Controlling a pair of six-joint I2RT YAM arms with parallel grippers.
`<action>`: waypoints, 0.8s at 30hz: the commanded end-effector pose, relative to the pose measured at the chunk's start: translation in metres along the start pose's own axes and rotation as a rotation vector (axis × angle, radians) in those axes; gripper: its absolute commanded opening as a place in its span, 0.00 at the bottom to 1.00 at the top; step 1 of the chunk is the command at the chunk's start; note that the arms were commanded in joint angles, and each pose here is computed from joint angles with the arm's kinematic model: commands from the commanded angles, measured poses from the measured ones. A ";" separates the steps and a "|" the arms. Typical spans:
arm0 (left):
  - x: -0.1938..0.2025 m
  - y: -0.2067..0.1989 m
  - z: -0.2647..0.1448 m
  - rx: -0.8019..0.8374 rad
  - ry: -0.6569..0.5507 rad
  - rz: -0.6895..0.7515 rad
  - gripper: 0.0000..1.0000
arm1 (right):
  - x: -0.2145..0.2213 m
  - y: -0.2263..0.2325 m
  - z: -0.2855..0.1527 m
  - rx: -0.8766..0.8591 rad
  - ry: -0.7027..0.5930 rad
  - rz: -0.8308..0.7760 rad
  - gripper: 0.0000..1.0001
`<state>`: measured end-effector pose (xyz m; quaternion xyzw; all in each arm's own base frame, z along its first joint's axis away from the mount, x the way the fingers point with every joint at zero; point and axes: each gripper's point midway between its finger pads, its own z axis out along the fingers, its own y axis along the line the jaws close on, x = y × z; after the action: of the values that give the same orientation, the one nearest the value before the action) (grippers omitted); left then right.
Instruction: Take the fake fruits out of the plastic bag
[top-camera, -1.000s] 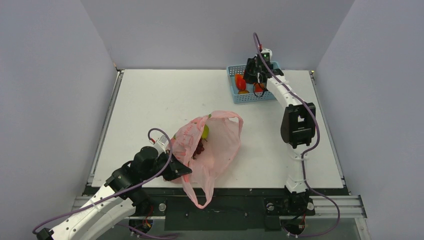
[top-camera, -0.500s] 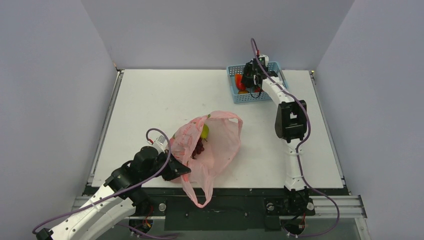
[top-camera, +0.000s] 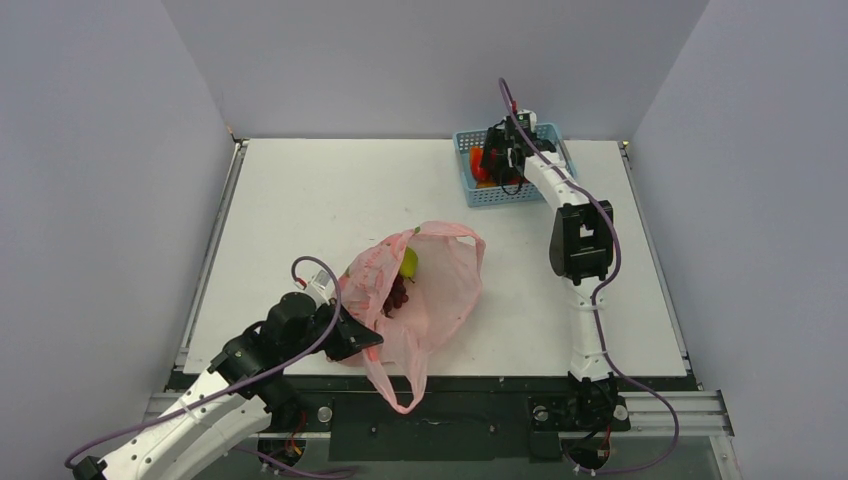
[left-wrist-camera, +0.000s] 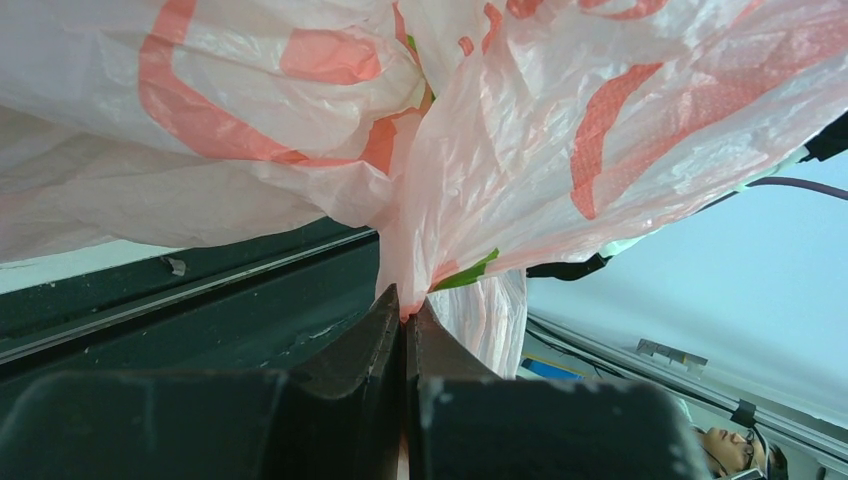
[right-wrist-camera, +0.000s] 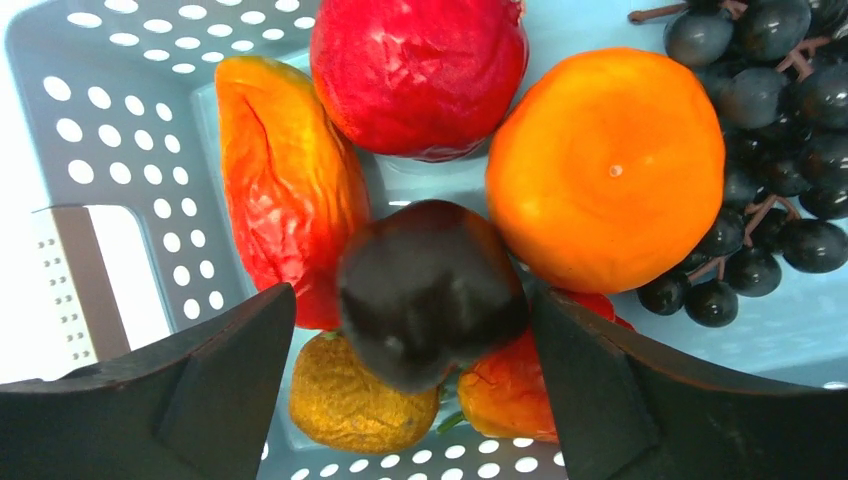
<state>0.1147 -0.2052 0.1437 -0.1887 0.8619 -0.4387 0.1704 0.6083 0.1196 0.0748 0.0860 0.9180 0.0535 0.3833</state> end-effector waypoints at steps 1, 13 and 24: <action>-0.008 -0.016 0.000 0.078 -0.041 -0.001 0.00 | -0.037 0.012 -0.022 -0.035 -0.074 -0.013 0.86; -0.008 -0.013 -0.002 0.086 -0.047 -0.009 0.00 | -0.073 0.019 -0.077 -0.049 -0.142 0.035 0.89; -0.012 -0.001 -0.008 0.056 -0.096 -0.060 0.00 | -0.028 0.013 -0.169 -0.083 -0.076 0.191 0.90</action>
<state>0.1187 -0.1989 0.1481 -0.2145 0.8404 -0.4583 0.1942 0.5431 0.1125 0.1853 0.1299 0.8999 0.0874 0.4070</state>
